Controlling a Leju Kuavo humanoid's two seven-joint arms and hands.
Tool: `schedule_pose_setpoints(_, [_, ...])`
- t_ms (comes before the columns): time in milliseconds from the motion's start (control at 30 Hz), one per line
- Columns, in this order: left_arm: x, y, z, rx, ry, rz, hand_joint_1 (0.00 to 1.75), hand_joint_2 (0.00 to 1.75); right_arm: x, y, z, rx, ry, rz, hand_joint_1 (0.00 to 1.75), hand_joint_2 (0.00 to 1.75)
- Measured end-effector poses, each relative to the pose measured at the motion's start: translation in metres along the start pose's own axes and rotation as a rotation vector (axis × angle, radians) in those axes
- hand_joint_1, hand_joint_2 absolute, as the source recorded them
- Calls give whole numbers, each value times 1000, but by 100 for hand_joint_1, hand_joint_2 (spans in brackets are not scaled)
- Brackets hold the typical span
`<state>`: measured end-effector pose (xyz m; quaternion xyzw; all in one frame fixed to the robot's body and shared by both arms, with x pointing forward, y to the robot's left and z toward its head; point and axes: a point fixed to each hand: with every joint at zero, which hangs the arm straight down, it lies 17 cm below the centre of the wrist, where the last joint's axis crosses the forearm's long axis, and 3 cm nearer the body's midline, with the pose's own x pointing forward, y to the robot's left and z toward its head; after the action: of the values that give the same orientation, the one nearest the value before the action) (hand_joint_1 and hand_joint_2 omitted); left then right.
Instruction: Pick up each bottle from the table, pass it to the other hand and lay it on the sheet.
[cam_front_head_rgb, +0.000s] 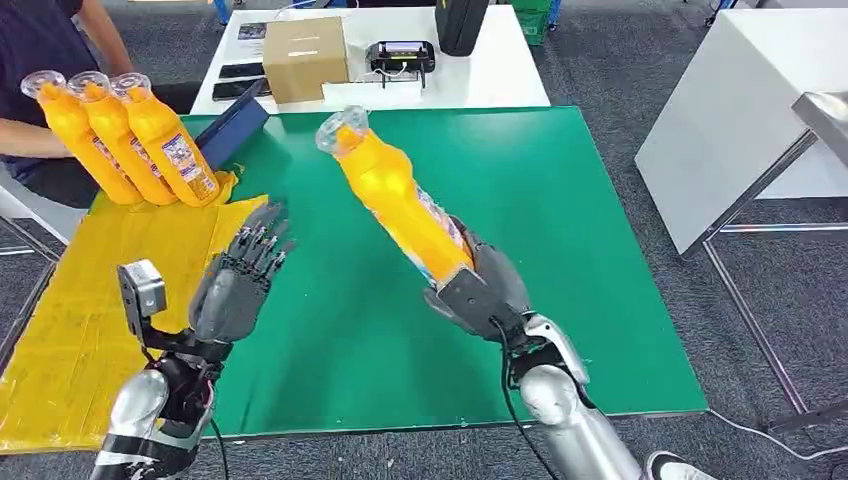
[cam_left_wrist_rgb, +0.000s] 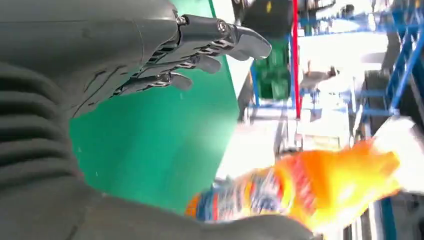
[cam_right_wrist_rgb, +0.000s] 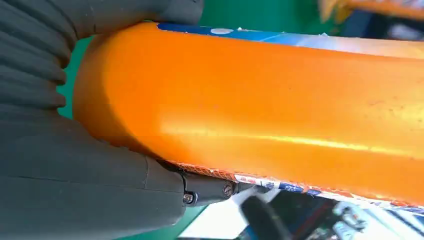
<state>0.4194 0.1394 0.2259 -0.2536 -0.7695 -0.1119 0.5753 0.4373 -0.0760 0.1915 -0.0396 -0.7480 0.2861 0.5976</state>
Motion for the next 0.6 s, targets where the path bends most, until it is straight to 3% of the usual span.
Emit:
schedule_pose_setpoints(333, [10,-44,-1,-118,-48,-1,0,175,33,56,-4,156,-50,-65,175,175])
schedule_pose_setpoints(600, [12,-51,0,-142,-62,5,0,175,52,107,4,305,-95,-42,175,175])
